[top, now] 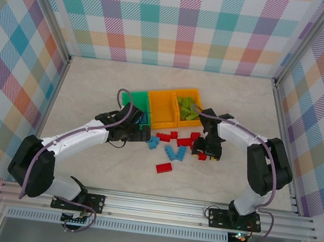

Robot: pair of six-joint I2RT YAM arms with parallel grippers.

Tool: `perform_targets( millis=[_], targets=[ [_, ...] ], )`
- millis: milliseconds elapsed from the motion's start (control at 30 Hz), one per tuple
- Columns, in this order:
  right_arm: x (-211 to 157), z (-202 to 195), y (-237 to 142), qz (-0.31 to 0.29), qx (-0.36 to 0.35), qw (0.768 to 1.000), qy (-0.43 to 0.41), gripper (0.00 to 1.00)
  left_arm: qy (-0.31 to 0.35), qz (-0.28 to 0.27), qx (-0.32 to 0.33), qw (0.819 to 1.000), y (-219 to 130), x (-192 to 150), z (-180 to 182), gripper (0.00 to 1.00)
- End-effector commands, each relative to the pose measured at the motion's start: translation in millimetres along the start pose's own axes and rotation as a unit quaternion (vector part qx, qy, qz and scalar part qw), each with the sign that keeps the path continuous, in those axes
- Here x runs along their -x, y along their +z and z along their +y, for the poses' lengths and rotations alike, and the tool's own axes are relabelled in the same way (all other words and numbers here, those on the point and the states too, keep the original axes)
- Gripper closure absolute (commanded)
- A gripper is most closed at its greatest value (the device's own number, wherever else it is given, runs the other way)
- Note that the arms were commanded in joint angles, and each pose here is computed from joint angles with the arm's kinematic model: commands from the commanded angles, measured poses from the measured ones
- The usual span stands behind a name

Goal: Sort the legos into containers by color

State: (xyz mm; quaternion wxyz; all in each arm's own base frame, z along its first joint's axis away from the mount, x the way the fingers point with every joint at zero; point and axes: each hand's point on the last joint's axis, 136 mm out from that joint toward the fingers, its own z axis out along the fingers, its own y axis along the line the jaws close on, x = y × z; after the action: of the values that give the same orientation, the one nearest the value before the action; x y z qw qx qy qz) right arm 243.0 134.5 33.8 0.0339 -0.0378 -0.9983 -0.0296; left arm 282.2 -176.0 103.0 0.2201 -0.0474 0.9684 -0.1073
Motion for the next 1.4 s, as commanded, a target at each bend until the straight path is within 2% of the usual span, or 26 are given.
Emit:
perform_targets(
  millis=[0, 133, 233, 367, 567, 767, 1000, 1167, 1367],
  targets=[
    [2.3, -2.6, 4.0, 0.002, -0.014, 1.0, 0.006, 0.4, 0.006, 0.001, 0.004, 1.0, -2.6, -3.5, 3.3, 0.0],
    [5.8, -0.8, -0.1, -0.005, -0.011, 1.0, 0.005, 0.56, 0.006, 0.001, 0.006, 1.0, -1.2, -2.6, 3.5, 0.0],
    [3.5, -2.4, -1.5, -0.002, -0.015, 1.0, 0.005, 0.65, 0.006, -0.001, 0.007, 1.0, -1.7, -1.6, 3.6, 0.0],
    [1.3, -0.4, -12.9, -0.005, -0.006, 1.0, 0.01, 0.69, 0.006, -0.005, 0.012, 1.0, -2.7, 0.3, 5.2, 0.0],
    [27.9, 37.8, -77.9, -0.069, 0.073, 0.995, -0.006, 0.68, 0.007, -0.006, 0.016, 1.0, -2.9, 2.8, 6.2, 0.0],
    [77.6, 112.3, -128.0, -0.115, 0.151, 0.98, -0.055, 0.68, -0.002, -0.004, 0.019, 1.0, -0.3, 2.6, 7.0, 0.0],
    [127.0, 174.7, -128.5, -0.105, 0.173, 0.977, -0.071, 0.67, -0.012, -0.003, 0.02, 1.0, -0.5, 0.5, 8.6, 0.0],
    [148.2, 192.5, -107.3, -0.085, 0.175, 0.979, -0.058, 0.66, -0.018, -0.002, 0.022, 1.0, -2.4, -2.2, 11.4, 0.0],
    [164.6, 196.6, -90.5, -0.087, 0.163, 0.982, -0.045, 0.56, -0.017, 0.011, 0.012, 1.0, -2.1, -7.1, 5.6, 0.0]
  ],
)
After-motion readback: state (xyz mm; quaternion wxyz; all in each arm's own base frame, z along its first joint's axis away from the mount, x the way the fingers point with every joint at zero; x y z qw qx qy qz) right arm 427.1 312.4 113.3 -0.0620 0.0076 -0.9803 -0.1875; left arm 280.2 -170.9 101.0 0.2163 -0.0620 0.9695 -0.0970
